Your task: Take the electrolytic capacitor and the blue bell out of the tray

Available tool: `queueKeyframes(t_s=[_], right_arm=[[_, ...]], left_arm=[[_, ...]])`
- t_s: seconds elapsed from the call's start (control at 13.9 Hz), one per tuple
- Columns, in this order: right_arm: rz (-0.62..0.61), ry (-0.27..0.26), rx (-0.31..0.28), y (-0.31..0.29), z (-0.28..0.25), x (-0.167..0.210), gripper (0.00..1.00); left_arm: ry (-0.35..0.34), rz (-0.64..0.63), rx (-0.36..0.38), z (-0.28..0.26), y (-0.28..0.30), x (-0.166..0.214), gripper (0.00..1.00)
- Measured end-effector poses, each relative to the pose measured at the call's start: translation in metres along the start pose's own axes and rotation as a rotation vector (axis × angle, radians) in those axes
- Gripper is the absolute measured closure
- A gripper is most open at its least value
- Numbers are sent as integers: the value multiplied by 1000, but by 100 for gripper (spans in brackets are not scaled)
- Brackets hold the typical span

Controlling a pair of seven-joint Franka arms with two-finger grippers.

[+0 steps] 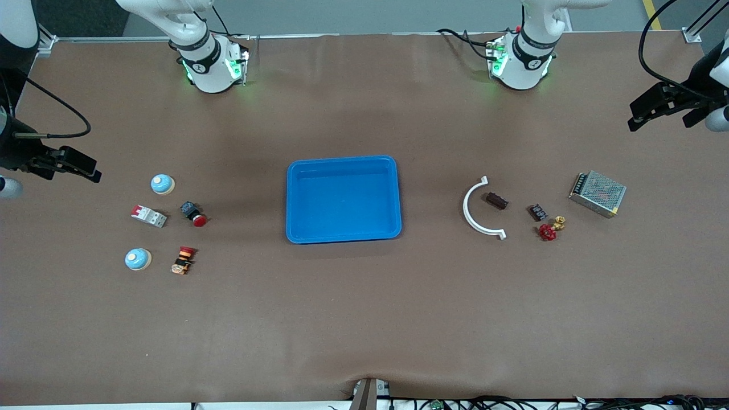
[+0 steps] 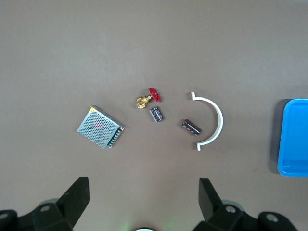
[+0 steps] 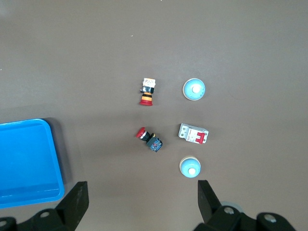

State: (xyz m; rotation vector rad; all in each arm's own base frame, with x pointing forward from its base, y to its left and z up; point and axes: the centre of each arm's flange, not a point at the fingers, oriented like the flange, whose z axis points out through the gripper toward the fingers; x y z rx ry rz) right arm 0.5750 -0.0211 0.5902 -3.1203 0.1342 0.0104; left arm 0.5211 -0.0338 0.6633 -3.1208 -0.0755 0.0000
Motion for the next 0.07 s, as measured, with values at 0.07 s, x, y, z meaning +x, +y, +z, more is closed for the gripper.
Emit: queueKeyframes(t_s=[0.07], right_arm=[[0,0,0,0,0,0,0]], left_arm=[[-3,0,0,2,0,1,0]])
